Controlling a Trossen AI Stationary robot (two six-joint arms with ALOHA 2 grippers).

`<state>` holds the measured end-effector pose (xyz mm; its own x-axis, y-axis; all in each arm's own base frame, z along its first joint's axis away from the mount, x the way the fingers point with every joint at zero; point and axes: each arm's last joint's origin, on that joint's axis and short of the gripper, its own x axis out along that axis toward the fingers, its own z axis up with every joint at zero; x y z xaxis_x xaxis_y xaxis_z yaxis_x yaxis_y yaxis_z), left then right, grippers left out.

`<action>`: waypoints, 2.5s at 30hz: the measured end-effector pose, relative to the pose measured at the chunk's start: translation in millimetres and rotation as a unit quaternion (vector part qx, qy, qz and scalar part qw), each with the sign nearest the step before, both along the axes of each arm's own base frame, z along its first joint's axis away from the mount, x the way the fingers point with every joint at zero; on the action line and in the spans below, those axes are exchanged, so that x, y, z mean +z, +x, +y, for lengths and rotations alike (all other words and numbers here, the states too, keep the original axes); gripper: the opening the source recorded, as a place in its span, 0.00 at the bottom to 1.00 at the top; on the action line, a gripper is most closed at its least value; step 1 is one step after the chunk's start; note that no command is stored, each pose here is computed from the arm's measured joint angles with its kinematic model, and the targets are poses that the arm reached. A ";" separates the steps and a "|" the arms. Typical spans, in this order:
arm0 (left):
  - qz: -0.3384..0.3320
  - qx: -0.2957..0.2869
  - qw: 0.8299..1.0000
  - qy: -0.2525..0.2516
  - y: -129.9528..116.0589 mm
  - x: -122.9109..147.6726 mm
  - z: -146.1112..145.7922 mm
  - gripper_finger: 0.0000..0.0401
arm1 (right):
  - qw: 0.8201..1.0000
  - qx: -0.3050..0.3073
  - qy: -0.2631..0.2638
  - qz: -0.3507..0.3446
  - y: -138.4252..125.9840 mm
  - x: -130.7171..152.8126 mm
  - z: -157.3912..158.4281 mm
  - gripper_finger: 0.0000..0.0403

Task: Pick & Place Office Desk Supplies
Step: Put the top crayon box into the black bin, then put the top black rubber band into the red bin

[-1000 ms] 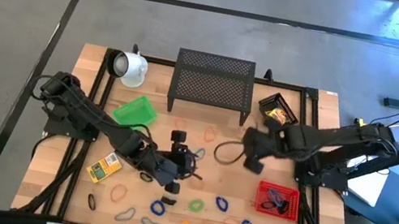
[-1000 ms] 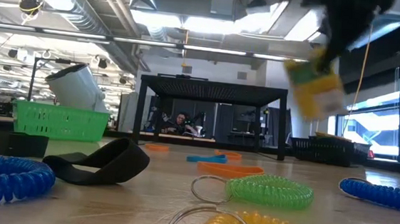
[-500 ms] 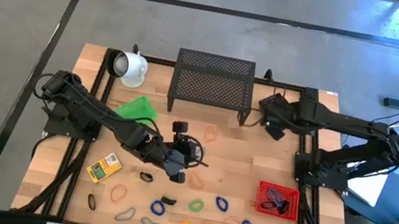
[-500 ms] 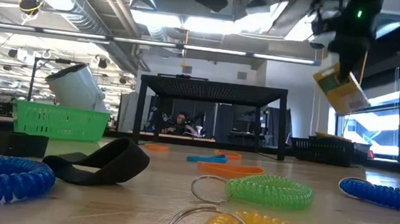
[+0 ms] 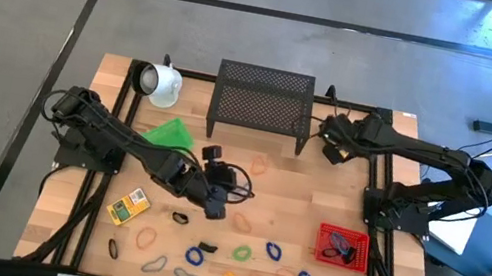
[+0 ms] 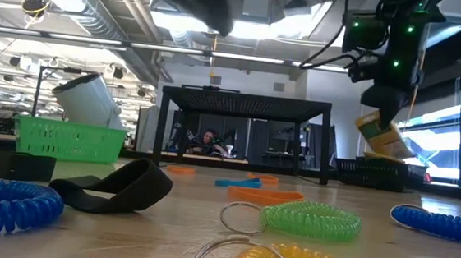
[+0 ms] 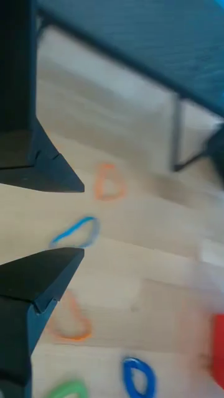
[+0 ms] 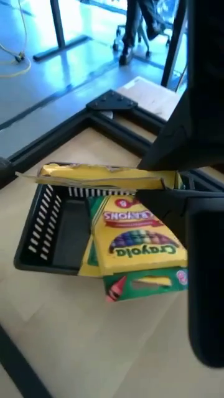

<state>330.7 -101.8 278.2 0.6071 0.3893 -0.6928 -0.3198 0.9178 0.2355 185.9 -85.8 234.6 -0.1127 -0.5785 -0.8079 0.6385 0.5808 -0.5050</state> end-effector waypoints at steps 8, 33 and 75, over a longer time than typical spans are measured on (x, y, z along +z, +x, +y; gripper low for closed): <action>0.108 0.091 0.982 -0.122 -23.4 -13.4 2.8 0.37 | 1.000 -0.005 -0.001 -0.017 1.6 0.0 -4.2 0.15; 0.245 -0.059 0.953 -0.169 -68.4 -85.9 -46.5 0.43 | 1.000 0.013 0.004 0.000 1.2 -0.2 -2.2 0.59; 0.058 -0.014 0.998 -0.025 -55.9 -67.2 -43.5 0.02 | 0.952 0.141 0.140 -0.234 6.7 26.5 117.7 0.52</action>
